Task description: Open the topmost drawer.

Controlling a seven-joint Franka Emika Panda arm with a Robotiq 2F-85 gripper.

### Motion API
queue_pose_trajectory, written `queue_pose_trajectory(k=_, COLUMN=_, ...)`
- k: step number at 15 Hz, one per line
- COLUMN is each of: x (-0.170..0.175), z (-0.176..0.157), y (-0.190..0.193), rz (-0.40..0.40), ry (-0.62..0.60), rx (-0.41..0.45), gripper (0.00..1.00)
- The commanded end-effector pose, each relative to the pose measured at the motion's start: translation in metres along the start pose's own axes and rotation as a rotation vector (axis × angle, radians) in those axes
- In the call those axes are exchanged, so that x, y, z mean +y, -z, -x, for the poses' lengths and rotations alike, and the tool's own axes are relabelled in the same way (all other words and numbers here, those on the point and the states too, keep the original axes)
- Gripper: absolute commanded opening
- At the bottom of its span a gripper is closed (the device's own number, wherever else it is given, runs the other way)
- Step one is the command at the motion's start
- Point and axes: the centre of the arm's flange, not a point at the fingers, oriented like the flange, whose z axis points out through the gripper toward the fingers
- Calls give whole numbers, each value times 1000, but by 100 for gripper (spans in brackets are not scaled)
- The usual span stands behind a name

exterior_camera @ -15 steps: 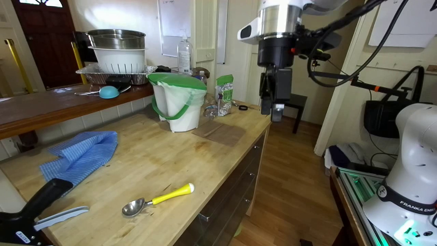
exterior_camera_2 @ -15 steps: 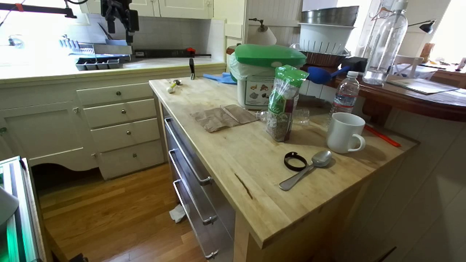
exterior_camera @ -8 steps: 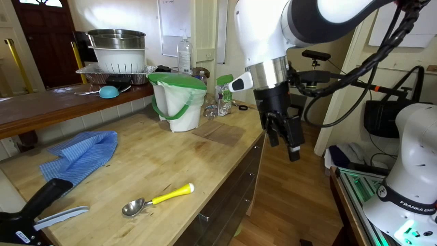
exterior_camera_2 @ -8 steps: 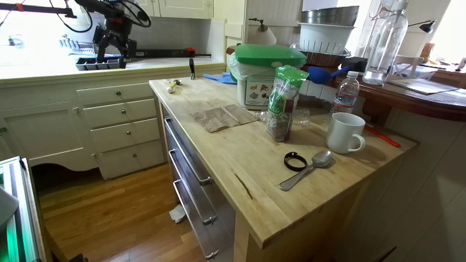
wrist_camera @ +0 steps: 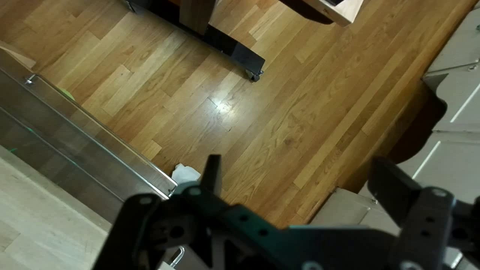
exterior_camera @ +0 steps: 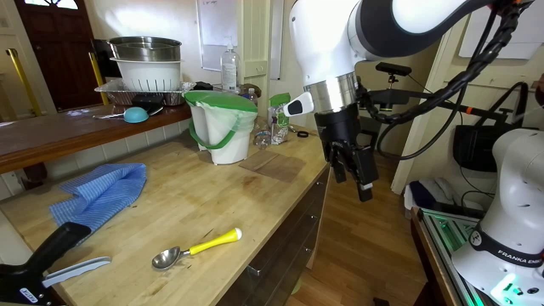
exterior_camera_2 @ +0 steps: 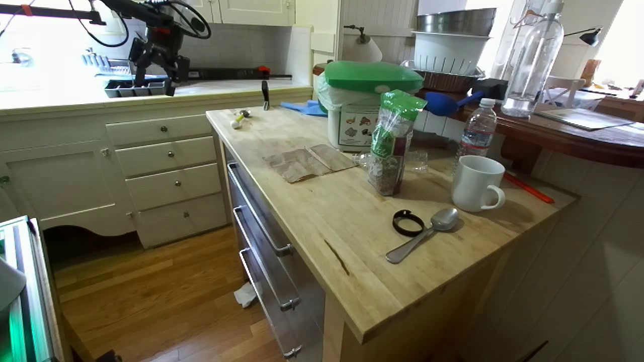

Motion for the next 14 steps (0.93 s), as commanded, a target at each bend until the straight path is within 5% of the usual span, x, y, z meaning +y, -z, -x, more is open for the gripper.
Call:
queue_pose_trajectory(k=1, x=-28, z=-11, y=-34, rz=166, ry=38, rx=-87, gripper=100)
queue_pose_trajectory(k=7, x=-77, z=6, y=-125, rz=436, ry=192, rx=-249, gripper=100)
queue_pose_trajectory(k=11, x=-68, z=30, y=-177, rz=592, ry=362, rx=-255, gripper=100)
queue_pose_trajectory(k=14, x=-34, z=34, y=-199, rz=656, ry=494, rx=-183, gripper=100)
